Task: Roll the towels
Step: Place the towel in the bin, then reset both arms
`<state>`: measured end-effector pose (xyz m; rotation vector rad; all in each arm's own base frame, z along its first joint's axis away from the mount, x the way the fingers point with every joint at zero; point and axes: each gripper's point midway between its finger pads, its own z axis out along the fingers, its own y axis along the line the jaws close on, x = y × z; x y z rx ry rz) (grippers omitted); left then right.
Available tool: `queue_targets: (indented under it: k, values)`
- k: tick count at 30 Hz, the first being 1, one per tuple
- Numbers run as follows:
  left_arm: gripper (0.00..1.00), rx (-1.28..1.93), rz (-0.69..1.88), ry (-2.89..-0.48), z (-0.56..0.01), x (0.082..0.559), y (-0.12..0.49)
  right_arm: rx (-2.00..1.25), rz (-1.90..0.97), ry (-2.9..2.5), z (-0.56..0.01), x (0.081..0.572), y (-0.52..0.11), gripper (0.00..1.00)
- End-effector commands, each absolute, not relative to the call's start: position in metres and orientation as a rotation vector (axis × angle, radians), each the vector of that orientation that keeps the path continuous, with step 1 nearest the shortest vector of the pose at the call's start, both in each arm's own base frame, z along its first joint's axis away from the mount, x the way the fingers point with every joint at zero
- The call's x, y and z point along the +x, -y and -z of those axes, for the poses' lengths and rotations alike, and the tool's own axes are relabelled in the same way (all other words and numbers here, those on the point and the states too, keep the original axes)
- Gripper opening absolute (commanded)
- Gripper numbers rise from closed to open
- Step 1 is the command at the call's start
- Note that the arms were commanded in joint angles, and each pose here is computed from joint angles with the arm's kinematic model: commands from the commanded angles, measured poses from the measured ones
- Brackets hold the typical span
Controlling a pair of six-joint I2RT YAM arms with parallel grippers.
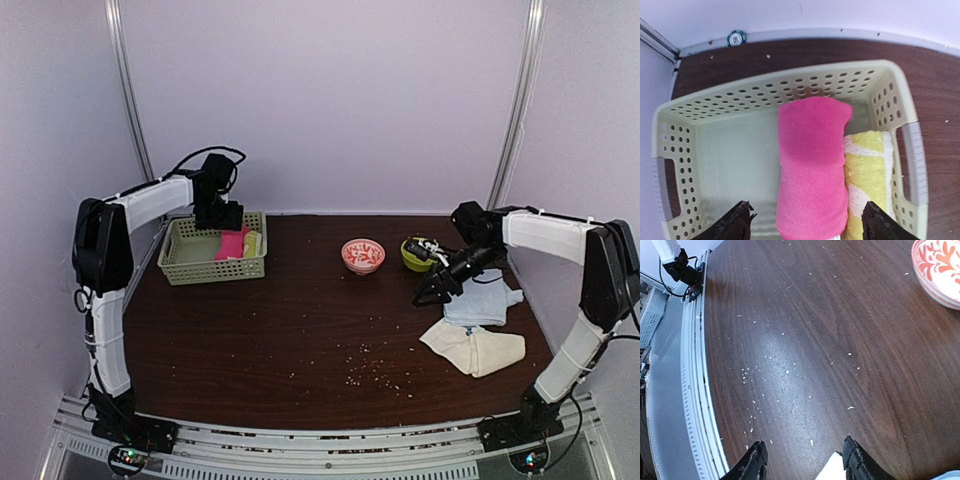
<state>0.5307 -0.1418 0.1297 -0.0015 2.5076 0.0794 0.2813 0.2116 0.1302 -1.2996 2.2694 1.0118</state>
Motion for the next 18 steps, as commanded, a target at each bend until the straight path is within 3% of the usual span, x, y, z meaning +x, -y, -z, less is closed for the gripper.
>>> queue_targets:
  k: [1, 9, 12, 16, 17, 18]
  values:
    - [0.77, 0.045, 0.001, -2.377, -0.204, 0.515, 0.156, -1.240, -0.759, -2.214, -0.169, 0.312, -0.204, 0.53]
    - [0.77, 0.214, 0.155, -2.081, -0.332, 0.461, 0.173, -0.689, -0.178, -2.059, -0.282, 0.414, -0.135, 0.56]
    - [0.80, 0.266, 0.188, -1.958, -0.371, 0.442, 0.171, -0.484, -0.112, -1.940, -0.335, 0.434, -0.105, 0.68]
    - [0.81, 0.317, 0.178, -1.894, -0.393, 0.425, 0.167, -0.288, -0.086, -1.823, -0.387, 0.440, -0.083, 0.99]
    - [0.83, 0.330, 0.180, -1.878, -0.397, 0.420, 0.166, -0.256, -0.081, -1.795, -0.398, 0.438, -0.079, 1.00]
    - [0.93, 0.343, 0.180, -1.863, -0.399, 0.416, 0.165, -0.227, -0.077, -1.765, -0.409, 0.435, -0.076, 1.00]
